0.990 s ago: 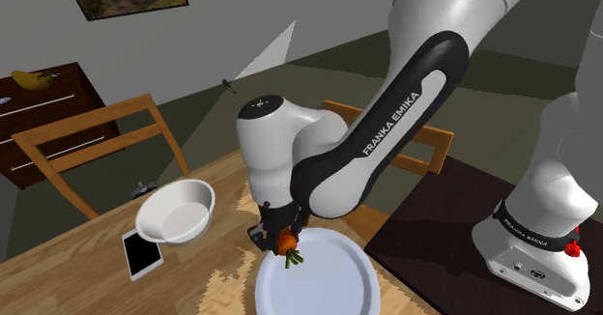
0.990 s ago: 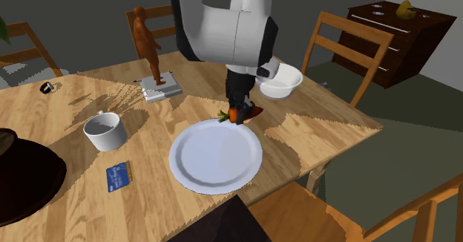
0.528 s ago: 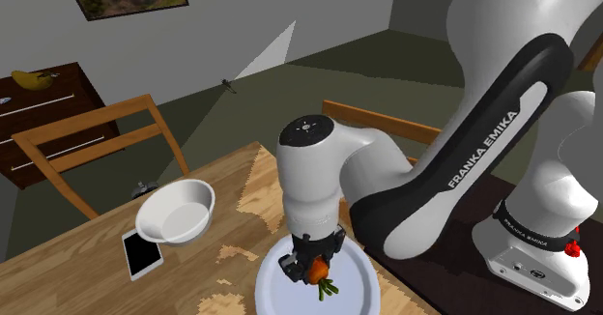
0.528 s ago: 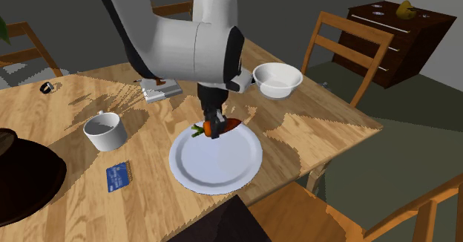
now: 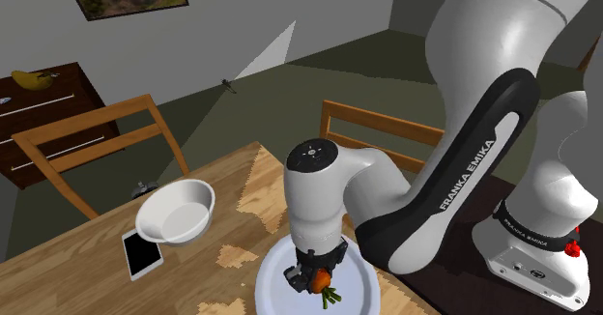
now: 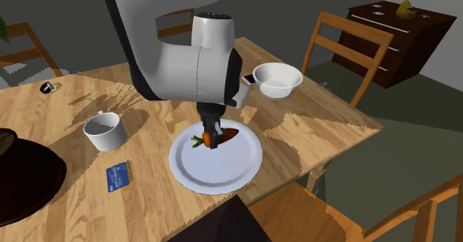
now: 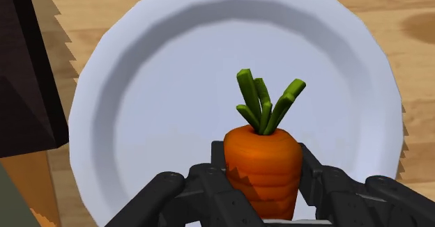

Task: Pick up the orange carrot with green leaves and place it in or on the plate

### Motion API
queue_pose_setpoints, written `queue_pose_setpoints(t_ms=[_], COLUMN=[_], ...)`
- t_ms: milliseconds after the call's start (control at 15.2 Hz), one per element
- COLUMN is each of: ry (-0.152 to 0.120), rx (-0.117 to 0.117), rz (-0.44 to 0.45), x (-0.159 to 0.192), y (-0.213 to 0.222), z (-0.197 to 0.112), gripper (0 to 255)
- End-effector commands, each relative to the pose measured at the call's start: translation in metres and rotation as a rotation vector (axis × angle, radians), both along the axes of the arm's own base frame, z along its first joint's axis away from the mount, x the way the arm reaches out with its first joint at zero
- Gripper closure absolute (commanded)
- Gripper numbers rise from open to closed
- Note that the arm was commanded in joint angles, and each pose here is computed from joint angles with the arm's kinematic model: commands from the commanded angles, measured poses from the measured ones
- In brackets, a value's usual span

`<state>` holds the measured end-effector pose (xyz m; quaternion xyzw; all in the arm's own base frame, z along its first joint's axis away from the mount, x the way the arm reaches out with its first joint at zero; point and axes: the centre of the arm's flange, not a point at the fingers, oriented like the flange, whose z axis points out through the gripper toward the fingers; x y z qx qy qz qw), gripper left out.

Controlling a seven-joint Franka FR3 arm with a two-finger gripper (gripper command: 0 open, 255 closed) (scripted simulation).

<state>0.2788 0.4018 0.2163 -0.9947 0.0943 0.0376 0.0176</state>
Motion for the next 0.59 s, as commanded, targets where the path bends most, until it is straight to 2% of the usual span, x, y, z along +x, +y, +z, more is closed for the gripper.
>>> queue_pose_setpoints(t_ms=[0,264,528], ry=[0.000,0.000,0.000], rx=[0.001,0.001,0.001], rz=[0.000,0.000,0.000], x=[-0.001,-0.001,-0.001], y=[-0.001,-0.001,-0.001], z=[-0.011,-0.032,-0.032], gripper=[255,255,255])
